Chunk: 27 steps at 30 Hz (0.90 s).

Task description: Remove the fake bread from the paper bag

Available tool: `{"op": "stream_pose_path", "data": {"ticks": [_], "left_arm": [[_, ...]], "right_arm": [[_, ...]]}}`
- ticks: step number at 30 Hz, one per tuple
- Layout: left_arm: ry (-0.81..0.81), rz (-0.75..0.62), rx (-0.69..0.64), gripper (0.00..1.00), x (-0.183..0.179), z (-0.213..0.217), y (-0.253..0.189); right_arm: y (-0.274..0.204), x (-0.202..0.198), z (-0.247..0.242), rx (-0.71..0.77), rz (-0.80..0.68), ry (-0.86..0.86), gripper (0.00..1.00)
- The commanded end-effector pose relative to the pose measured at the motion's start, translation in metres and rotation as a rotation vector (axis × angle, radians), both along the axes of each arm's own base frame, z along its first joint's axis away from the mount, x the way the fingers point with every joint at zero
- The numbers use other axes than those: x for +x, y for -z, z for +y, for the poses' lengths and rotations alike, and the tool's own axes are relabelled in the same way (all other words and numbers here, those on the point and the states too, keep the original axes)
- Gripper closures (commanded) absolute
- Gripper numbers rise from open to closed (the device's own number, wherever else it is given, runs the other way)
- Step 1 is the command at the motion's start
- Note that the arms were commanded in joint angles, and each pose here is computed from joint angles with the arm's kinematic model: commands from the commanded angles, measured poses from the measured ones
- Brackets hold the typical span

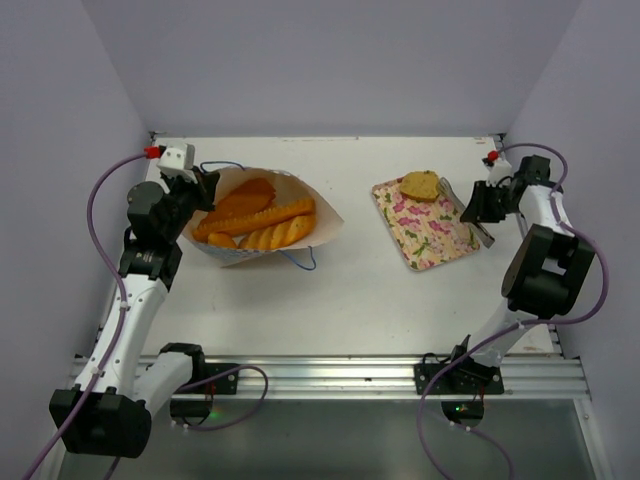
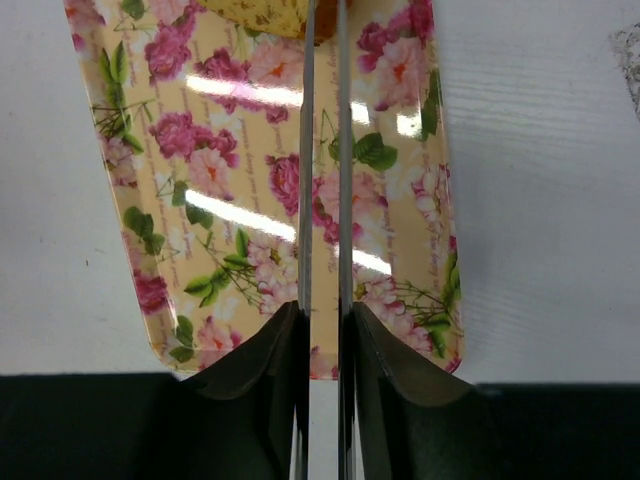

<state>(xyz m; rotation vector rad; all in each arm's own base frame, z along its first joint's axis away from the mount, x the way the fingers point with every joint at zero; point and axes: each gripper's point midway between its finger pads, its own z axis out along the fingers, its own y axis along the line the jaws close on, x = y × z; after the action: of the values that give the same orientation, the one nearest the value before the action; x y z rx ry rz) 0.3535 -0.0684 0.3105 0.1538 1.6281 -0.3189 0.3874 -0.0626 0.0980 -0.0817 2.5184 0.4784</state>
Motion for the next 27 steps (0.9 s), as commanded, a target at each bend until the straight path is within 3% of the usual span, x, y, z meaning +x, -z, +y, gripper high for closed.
{"op": "stream_pose_path", "data": {"ticks": [1, 10, 20, 27], "left_arm": [[0.001, -0.024, 0.013, 1.00, 0.001, 0.001, -0.003], [0.008, -0.012, 0.017, 1.00, 0.001, 0.000, -0.002], [0.014, -0.017, 0.020, 1.00, -0.003, 0.000, -0.011], [0.029, -0.032, 0.021, 1.00, -0.004, -0.003, -0.017]], "right_arm": [[-0.007, 0.010, 0.001, 0.015, -0.058, -0.012, 0.69], [-0.014, 0.013, -0.009, 0.022, -0.085, 0.009, 0.58], [-0.047, 0.004, -0.001, 0.015, -0.180, -0.022, 0.58], [-0.074, -0.026, 0.029, 0.083, -0.245, -0.114, 0.59]]}}
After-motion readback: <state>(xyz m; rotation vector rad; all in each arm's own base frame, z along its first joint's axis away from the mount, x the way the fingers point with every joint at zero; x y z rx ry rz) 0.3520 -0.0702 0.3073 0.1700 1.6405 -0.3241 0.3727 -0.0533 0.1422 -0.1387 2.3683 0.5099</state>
